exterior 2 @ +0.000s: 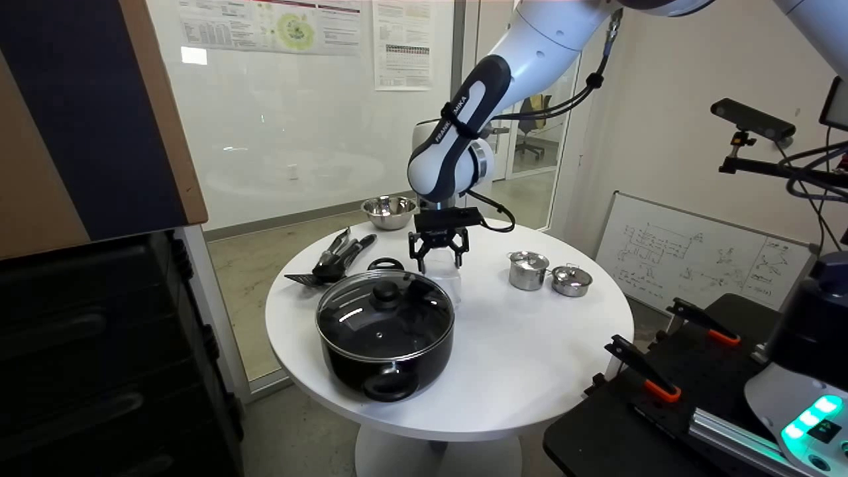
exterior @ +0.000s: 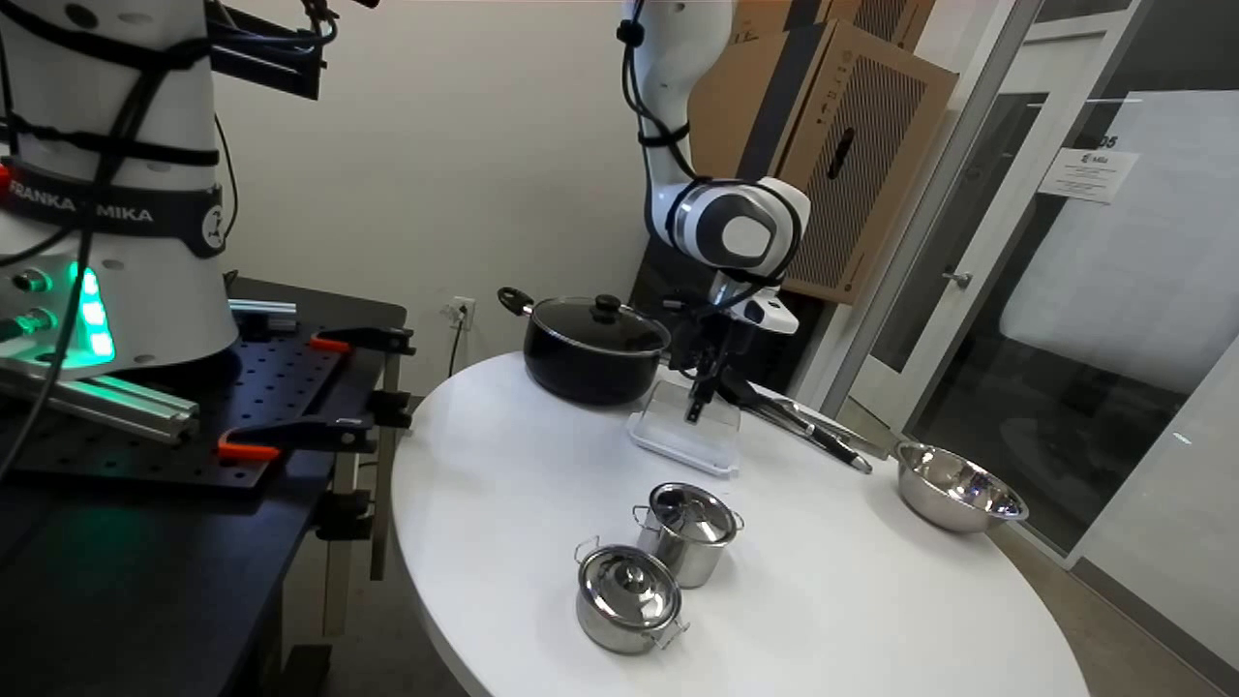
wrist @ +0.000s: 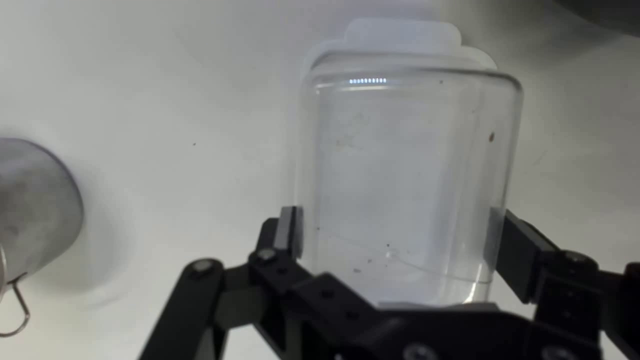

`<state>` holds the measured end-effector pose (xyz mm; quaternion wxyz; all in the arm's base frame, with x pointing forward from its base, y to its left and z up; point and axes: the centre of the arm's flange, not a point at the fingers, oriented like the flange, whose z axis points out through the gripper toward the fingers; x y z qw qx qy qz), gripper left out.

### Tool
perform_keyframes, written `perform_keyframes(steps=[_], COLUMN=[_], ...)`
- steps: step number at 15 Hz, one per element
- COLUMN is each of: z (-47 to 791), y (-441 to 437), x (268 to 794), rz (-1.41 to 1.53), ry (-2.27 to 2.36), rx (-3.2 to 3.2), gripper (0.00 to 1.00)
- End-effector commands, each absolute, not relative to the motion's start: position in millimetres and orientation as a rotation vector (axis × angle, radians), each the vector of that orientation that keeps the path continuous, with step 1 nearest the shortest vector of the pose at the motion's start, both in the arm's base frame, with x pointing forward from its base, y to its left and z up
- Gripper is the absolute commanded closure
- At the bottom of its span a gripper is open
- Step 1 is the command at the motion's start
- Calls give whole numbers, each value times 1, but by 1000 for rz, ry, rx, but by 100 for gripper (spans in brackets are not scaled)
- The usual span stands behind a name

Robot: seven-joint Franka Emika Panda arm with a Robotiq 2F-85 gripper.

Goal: Cover the plate with the clear lid

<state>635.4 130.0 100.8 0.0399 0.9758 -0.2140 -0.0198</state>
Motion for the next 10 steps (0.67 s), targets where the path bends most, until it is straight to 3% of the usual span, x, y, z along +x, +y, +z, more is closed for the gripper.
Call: perform_keyframes(steps=[1,7,8,10], z=[96,94,95,95], y=[137,138,138,139], x=[647,651,652,653], rz=[-83,-94,-97,-102], ry=[-687,-707,-710,-713], rx=[2975,2966,2965,2964], gripper=[35,35,3,0])
